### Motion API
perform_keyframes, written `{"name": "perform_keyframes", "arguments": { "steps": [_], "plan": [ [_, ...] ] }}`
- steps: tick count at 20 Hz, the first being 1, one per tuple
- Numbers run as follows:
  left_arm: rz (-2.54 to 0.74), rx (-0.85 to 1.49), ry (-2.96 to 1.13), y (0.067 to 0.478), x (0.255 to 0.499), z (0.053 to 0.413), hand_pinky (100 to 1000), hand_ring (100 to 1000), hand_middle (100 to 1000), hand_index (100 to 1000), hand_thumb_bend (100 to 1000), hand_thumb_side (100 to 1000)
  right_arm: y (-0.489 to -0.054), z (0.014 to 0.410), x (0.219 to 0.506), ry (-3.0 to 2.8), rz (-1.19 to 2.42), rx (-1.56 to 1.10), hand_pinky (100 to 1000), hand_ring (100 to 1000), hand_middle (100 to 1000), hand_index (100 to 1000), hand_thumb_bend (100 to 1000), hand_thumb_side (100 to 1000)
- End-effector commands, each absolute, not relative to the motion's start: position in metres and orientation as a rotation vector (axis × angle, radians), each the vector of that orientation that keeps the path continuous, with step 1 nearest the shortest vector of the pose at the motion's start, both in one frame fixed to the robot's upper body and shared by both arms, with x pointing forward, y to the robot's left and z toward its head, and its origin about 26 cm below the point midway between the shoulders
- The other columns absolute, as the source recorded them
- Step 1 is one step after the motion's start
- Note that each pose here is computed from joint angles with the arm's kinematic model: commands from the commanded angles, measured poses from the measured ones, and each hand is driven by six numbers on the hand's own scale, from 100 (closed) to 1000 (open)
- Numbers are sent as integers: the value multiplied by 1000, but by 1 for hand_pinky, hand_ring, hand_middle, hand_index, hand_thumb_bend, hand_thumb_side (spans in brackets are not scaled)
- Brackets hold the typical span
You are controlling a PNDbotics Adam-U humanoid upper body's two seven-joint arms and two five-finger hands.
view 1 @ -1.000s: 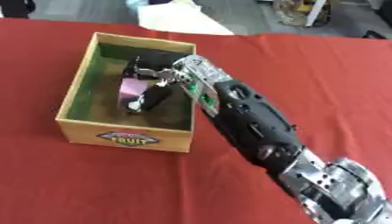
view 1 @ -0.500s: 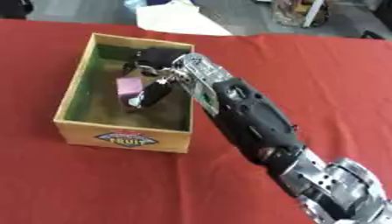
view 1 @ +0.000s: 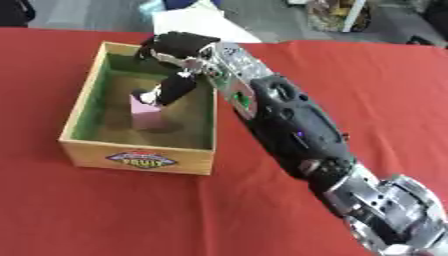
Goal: Pick up objects on the table and place them in the box.
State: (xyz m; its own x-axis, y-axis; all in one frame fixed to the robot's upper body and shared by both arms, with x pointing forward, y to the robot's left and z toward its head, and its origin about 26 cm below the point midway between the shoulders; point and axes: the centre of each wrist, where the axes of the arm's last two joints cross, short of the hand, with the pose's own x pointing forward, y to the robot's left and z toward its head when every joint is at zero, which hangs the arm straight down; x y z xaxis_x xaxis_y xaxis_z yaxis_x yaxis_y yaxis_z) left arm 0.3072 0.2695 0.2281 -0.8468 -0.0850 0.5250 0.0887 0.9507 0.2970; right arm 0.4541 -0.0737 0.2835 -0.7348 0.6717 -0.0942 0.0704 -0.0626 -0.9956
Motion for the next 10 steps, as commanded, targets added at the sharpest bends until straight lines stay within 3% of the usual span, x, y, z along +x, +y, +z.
{"name": "perform_keyframes", "arguments": {
  "steps": [1, 4, 7, 10],
  "plan": [
    [-423, 7, -2563, 271, 304, 234, 526, 668, 587, 792, 100, 787, -91, 323, 440, -1888, 1805, -826, 800, 783, 785, 872, 171, 701],
    [-417, 18, -2558, 273, 304, 232, 527, 668, 587, 791, 100, 786, -112, 346, 422, -1976, 1752, -826, 800, 770, 770, 867, 100, 721],
    [-414, 27, -2555, 274, 303, 231, 527, 669, 588, 791, 100, 785, -136, 363, 400, -2043, 1701, -838, 801, 767, 769, 865, 100, 744],
    [-412, 39, -2553, 276, 303, 230, 527, 669, 588, 791, 100, 783, -161, 374, 379, -2089, 1639, -878, 798, 750, 765, 852, 100, 825]
  ]
}}
